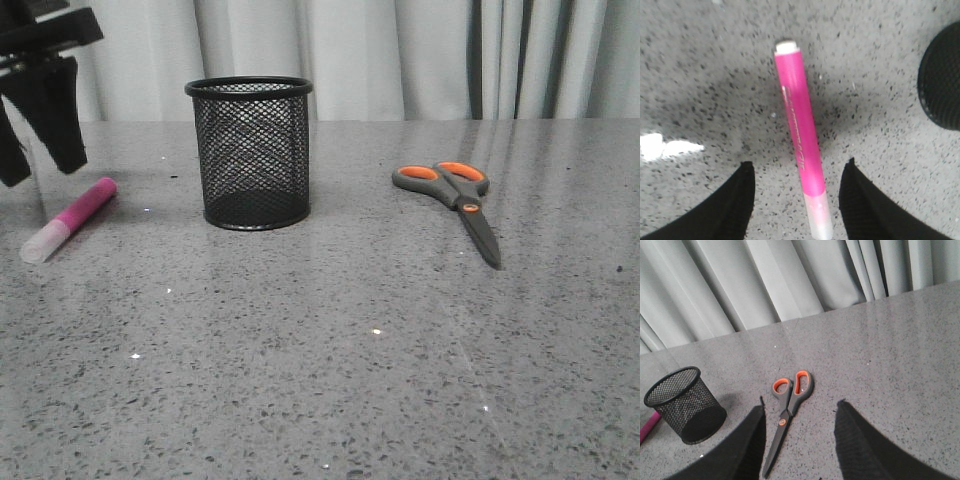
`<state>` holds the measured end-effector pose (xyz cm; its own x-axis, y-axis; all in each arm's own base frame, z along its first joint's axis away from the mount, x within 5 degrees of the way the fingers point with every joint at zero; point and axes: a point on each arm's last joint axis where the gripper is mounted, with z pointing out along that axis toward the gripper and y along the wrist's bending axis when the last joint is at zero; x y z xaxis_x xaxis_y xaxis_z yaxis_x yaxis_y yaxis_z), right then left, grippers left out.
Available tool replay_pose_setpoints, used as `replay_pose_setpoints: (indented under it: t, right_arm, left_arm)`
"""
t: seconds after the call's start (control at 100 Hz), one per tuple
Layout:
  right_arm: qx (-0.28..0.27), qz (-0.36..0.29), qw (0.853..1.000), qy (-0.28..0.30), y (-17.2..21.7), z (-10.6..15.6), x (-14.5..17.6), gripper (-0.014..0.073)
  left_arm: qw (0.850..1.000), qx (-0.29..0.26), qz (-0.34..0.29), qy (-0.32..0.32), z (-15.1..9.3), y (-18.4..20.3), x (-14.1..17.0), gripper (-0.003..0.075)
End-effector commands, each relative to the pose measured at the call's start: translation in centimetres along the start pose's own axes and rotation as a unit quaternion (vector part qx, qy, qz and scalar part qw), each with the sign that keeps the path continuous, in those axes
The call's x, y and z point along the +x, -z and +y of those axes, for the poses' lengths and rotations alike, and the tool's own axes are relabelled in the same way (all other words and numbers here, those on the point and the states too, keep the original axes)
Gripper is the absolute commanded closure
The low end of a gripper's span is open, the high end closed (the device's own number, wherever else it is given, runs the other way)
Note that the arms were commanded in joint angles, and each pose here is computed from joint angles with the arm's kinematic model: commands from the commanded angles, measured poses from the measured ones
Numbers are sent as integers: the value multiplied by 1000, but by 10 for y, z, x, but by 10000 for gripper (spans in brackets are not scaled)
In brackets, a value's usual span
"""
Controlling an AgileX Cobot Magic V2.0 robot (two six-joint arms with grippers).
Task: Put pen and scissors into bin
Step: 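Lower the open left gripper over the pink highlighter, then close the left gripper on the highlighter and lift it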
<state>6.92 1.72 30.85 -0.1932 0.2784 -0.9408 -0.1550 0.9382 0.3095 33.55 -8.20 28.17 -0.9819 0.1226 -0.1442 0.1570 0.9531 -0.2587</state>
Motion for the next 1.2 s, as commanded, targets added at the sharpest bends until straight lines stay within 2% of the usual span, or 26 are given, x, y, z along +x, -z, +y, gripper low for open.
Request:
replay_pose_setpoints:
  t: [0.0,0.18,0.41,0.71,0.95,1.19]
  right_arm:
    - [-2,-37,999,11,1,3,-15,306]
    - [-2,-36,999,11,1,3,-15,306]
    - [-2,-37,999,11,1,3,-15,306]
    - [-2,-37,999,11,1,3,-15,306]
    - [-2,-37,999,11,1,3,-15,306]
    - [-2,-37,999,11,1,3,-15,306]
  left_arm:
    - [1000,23,-11,-5,-10,16,7,398]
    - [998,52,-28,0,-18,14,3,430]
    - [999,25,11,-26,-22,-3,5,426]
    - [999,9,-18,-28,-22,-4,0,432]
    - [999,0,-18,-31,-21,-4,0,608]
    - [999,2,-23,-31,-21,-4,-1,613]
